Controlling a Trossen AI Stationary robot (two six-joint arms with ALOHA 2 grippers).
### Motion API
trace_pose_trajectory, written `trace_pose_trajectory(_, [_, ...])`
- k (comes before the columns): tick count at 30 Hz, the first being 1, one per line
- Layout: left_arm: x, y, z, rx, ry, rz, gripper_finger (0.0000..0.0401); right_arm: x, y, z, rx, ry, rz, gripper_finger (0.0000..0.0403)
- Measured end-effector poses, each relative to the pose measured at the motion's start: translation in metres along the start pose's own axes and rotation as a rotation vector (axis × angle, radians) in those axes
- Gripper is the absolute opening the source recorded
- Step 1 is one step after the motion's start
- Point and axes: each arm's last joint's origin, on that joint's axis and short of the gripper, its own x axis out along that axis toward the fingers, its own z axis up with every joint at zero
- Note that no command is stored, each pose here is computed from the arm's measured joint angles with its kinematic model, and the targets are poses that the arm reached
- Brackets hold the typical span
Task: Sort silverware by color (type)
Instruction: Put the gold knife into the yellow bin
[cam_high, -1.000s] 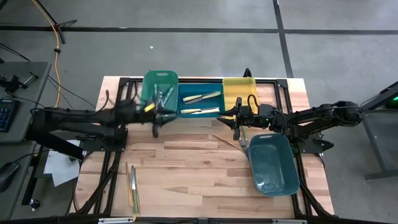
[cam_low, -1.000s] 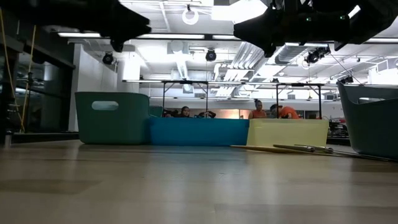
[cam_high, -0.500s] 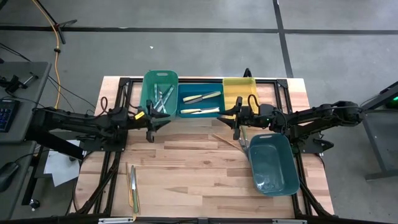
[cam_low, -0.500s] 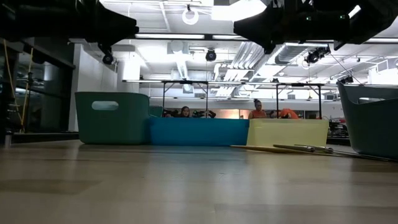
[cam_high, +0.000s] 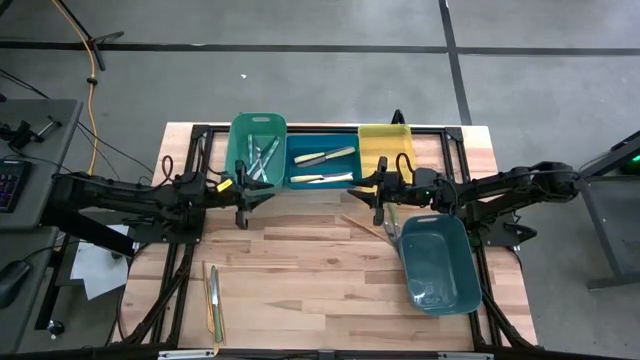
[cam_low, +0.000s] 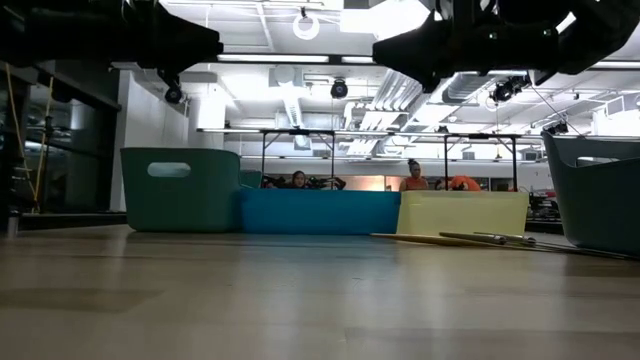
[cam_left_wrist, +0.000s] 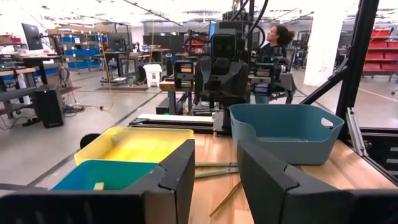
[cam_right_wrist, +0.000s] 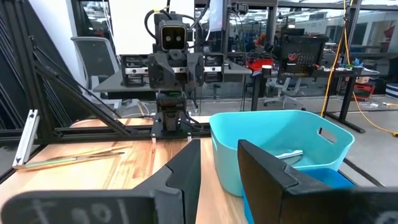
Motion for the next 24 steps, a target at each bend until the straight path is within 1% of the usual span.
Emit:
trace_pose_trajectory(10, [0.0000,0.0000,0.0001,0.000,-0.001,0.000,0.0112,0.0050,0.0002,-0.0054,0.001,-0.013,0.000,0.0103])
trace_pose_trajectory(24, [0.0000,0.0000,0.0001,0.000,-0.001,0.000,0.0112,0.0050,0.0002,-0.0052,0.003,-0.015,0.000,0.0103])
